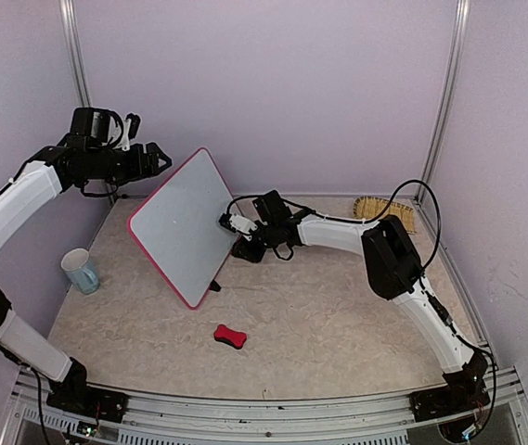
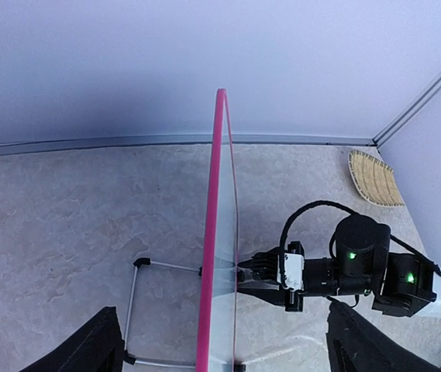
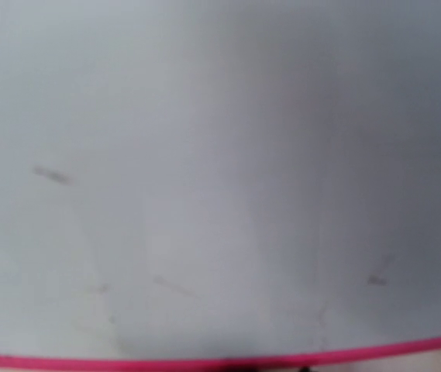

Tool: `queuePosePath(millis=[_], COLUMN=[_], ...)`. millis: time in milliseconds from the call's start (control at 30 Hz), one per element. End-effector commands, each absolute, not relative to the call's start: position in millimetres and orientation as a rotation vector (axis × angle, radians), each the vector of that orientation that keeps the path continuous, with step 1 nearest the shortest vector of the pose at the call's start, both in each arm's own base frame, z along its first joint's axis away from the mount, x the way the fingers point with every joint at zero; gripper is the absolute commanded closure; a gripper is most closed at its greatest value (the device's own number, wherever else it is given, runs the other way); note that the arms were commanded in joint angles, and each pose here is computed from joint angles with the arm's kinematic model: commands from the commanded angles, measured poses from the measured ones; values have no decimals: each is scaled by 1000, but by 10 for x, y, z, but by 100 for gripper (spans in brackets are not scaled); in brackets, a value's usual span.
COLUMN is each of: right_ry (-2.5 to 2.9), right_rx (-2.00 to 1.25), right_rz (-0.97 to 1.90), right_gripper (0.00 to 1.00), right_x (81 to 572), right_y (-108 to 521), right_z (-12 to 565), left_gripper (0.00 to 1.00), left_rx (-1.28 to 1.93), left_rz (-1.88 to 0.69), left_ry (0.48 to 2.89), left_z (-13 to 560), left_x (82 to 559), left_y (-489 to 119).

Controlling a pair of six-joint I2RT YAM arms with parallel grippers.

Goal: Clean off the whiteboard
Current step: Move the whiteboard to the center of the board.

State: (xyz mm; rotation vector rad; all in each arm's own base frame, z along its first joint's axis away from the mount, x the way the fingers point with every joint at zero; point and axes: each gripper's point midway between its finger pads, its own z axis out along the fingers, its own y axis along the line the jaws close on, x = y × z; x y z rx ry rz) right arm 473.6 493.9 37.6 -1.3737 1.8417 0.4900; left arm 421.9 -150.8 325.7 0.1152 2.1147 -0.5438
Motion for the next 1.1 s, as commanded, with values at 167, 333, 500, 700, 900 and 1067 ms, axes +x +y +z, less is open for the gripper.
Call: queuePosePath(millis=[167,333,500,700,900,1067], right_ry=[1849,1869,1898,1987,2089,2156], right_rx=[-1406,-1381,-1309,-1113,-931,-784], right_rz=[515,492,458,318,173,89], right_gripper=[74,93,100,100,100,100], right_x=[4638,4644,4664,4804,4886,4911], right_y=[4997,4947,4842,4500,3998,3535], right_z=[287,305,417,559,487,442], left_gripper=[11,11,11,11,10,9], left_rx=[104,106,107,94,25,-1], left_rz=[-522,-523,-524,-503,-444,-431], left_ry=[2109,2105,2098,2089,2043,2015], left_z=[3281,3295,3329,3348,3475,3553], left_x=[4161,4154,4148,4151,4167,4163], left_y=[-1456,-1454,-1452,-1415,-1270,-1216])
